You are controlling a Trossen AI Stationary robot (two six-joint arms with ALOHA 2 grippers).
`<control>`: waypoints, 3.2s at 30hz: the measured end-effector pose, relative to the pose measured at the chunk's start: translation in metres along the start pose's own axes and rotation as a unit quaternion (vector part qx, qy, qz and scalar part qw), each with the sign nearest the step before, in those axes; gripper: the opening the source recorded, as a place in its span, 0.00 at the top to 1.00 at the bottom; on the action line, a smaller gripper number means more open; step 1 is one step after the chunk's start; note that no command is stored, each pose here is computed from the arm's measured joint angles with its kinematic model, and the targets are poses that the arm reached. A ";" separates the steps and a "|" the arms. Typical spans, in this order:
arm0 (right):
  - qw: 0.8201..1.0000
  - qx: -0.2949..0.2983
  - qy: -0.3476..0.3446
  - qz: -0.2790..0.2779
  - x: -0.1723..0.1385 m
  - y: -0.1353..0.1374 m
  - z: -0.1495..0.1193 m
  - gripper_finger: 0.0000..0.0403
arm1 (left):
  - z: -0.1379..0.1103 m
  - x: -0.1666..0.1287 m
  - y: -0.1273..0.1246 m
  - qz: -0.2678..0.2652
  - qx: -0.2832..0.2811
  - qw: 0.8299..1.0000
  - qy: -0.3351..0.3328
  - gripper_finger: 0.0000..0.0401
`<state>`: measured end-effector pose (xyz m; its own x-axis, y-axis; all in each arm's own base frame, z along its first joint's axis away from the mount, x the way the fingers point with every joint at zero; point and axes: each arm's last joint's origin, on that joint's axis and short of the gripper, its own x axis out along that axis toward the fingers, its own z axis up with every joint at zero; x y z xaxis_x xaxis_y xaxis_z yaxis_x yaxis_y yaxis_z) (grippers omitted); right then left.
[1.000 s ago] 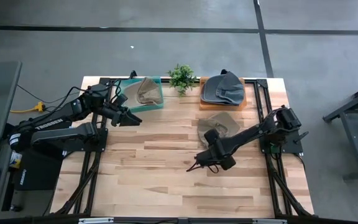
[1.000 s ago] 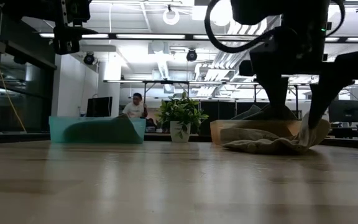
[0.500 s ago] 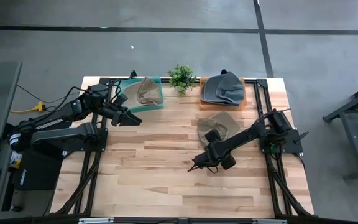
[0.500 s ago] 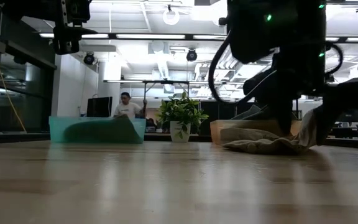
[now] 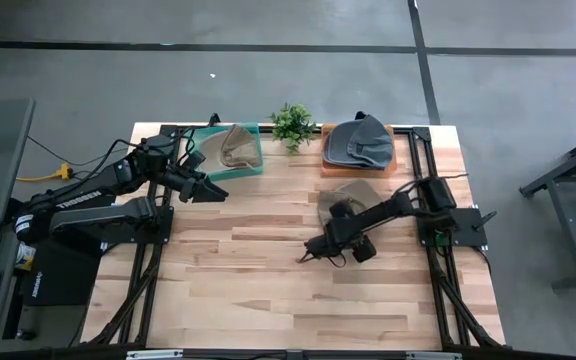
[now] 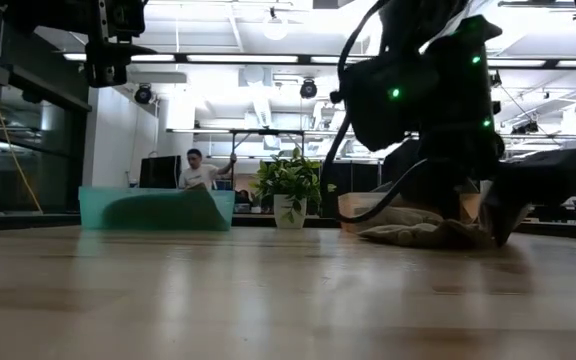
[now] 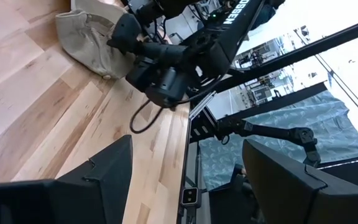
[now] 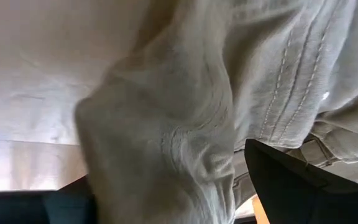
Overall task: Pick & Place hat
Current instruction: Put the brown cap into the blue bin
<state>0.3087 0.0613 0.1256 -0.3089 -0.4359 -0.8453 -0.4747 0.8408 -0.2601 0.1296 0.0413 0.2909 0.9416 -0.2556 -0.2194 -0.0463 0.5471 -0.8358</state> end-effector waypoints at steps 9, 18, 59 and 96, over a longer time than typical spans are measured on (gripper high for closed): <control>1.000 0.002 0.018 0.015 0.008 -0.011 -0.001 0.37 | 0.000 0.000 0.000 0.000 -0.014 1.000 0.000 0.34; 0.999 0.015 0.015 0.034 0.009 -0.010 -0.001 0.64 | 0.001 0.000 0.000 0.009 -0.023 1.000 -0.011 0.34; 0.997 0.036 -0.030 -0.067 -0.064 -0.013 -0.038 1.00 | 0.003 0.000 0.002 0.038 -0.053 0.997 -0.047 0.34; 0.772 0.076 -0.411 -0.479 -0.322 -0.095 -0.089 1.00 | 0.024 0.001 -0.018 -0.064 -0.066 0.987 -0.134 0.34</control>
<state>0.3799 0.0928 0.4641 0.7811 -0.5824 -0.2250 -0.0384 0.3149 -0.9484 0.1391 0.0501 0.3174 0.9962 -0.0857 0.0184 0.0522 0.4109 -0.9102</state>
